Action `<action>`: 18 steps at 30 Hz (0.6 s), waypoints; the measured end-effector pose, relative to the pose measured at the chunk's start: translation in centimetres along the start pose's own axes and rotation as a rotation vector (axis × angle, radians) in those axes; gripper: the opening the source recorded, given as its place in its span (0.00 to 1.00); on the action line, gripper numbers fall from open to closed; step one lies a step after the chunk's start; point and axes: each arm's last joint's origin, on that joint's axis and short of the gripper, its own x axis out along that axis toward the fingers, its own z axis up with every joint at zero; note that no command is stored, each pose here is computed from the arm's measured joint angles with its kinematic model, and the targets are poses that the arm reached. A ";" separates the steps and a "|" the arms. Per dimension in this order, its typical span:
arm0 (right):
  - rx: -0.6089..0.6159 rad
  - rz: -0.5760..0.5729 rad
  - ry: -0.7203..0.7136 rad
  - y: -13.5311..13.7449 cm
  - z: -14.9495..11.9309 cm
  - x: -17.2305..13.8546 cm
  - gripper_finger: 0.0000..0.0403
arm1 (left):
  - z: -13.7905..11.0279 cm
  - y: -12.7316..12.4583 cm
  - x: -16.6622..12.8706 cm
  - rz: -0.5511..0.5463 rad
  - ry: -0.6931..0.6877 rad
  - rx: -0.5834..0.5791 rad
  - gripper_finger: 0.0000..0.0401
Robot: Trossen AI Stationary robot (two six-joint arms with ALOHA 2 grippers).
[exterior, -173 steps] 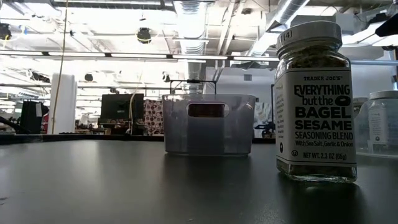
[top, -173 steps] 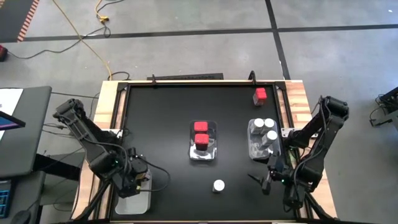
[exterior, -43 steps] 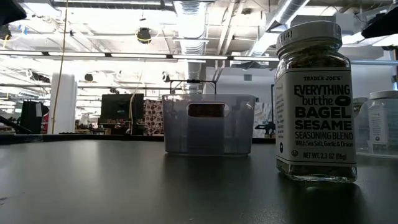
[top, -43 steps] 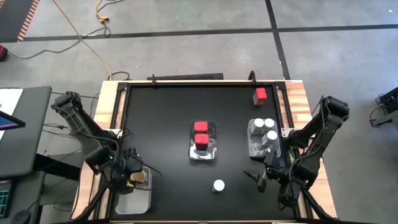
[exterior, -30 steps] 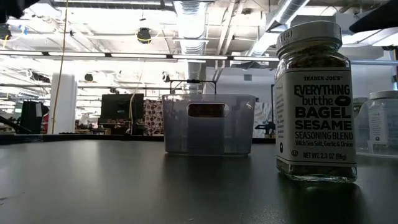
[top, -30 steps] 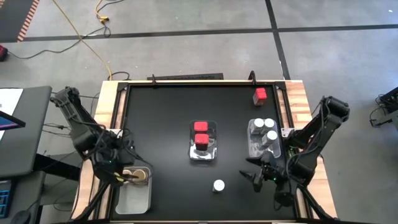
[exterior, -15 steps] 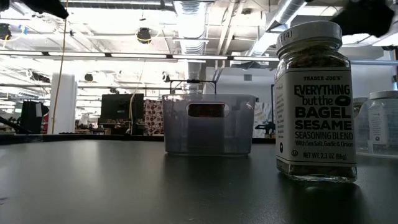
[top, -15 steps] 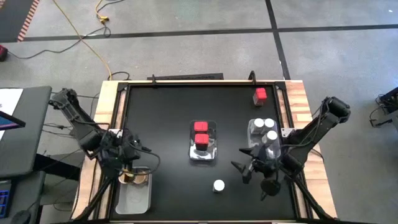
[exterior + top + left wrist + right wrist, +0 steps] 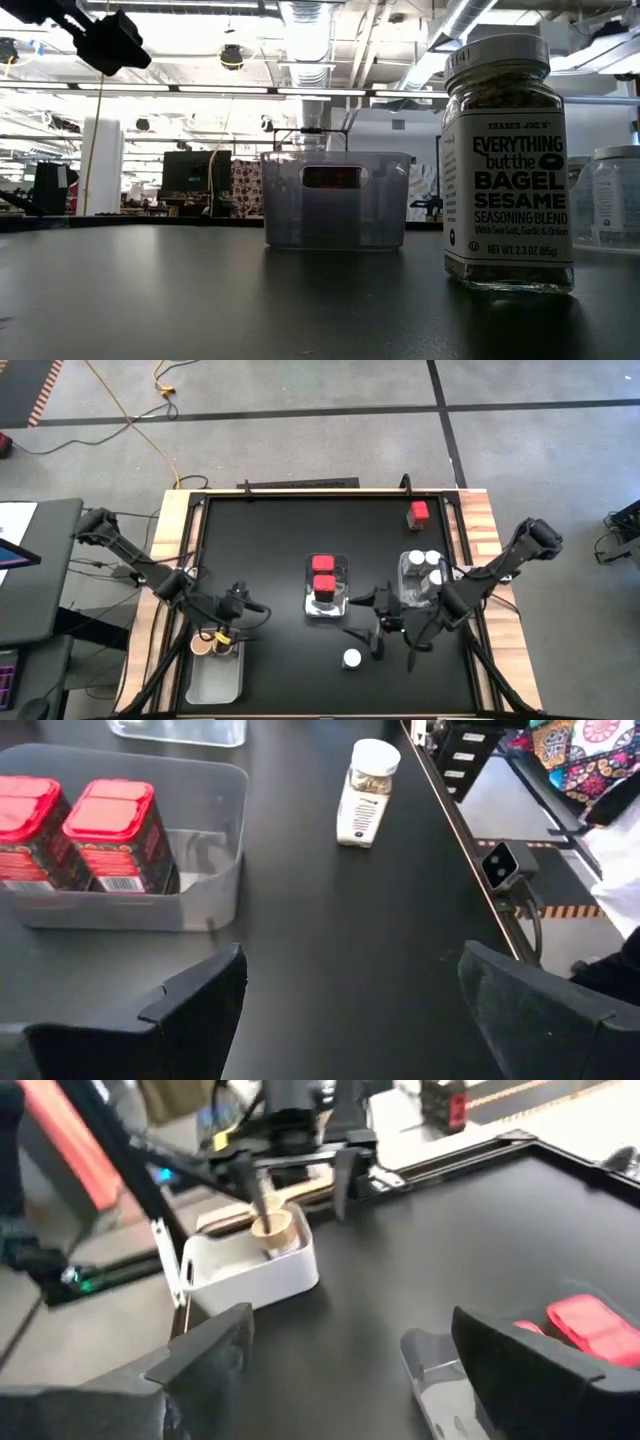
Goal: Sort spices by type
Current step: Put the white seasoning bottle into the transparent bin
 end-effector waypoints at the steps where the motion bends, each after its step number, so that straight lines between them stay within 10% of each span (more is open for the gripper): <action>1: -0.022 0.004 0.024 0.4 0.6 0.4 0.91 | -0.1 0.1 -0.1 -0.004 0.000 -0.002 0.87; 18: -0.186 -0.008 0.629 7.1 -0.2 7.2 0.90 | -0.3 0.4 -0.7 -0.074 0.024 0.037 0.87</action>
